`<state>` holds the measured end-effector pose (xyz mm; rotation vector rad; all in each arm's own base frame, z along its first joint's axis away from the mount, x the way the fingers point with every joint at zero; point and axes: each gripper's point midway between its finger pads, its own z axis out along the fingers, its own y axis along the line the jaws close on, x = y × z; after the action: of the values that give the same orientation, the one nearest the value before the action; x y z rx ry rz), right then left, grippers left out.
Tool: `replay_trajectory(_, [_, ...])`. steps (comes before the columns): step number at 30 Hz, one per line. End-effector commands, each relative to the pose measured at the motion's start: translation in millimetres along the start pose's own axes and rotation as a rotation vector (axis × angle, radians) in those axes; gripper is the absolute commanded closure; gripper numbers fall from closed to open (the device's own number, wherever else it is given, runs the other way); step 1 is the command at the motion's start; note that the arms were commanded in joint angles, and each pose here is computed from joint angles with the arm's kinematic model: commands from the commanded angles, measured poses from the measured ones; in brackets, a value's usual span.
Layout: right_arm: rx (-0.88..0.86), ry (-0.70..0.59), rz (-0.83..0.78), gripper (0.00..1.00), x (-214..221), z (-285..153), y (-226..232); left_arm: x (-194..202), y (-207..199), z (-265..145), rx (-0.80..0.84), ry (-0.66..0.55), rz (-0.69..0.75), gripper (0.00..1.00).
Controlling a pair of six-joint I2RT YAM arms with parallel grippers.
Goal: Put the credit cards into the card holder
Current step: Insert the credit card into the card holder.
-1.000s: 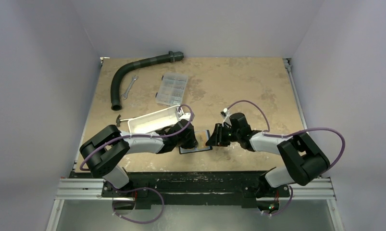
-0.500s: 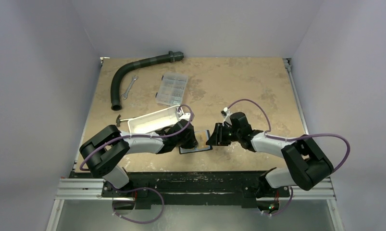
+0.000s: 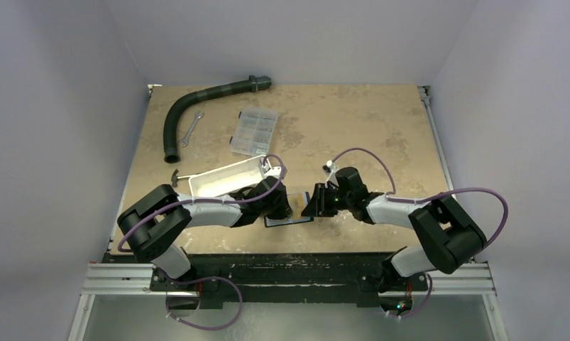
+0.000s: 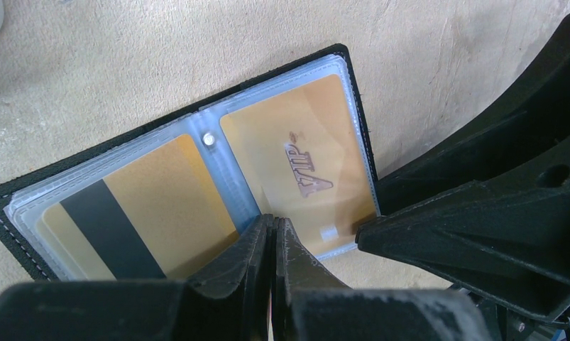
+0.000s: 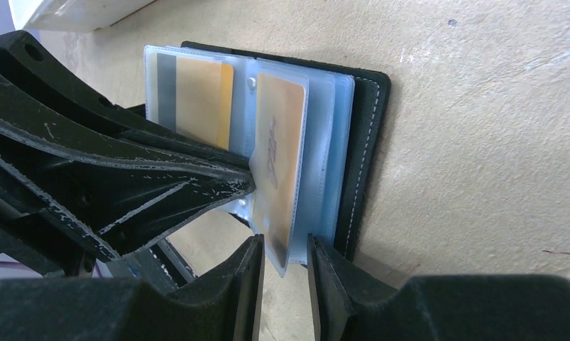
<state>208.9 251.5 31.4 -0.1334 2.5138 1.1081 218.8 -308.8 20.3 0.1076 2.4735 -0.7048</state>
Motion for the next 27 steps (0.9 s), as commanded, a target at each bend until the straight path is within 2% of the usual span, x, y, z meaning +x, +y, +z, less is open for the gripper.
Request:
replay_trajectory(1, [-0.063,-0.029,-0.03,0.65,-13.3,0.1,23.2,35.2,42.5,-3.1,-0.137,0.107,0.019,1.0])
replay_trajectory(14, [-0.05,-0.047,-0.064,0.64,-20.7,-5.4,35.2,36.5,41.7,-3.2,-0.13,0.111,0.017,1.0])
replay_trajectory(20, [-0.1,-0.032,-0.062,0.64,-21.5,6.8,41.4,17.5,25.9,-13.7,-0.09,0.064,0.016,1.0])
replay_trajectory(27, [-0.117,-0.031,-0.071,0.63,-29.0,12.2,48.0,-15.8,8.7,-44.3,-0.012,0.027,-0.046,0.85])
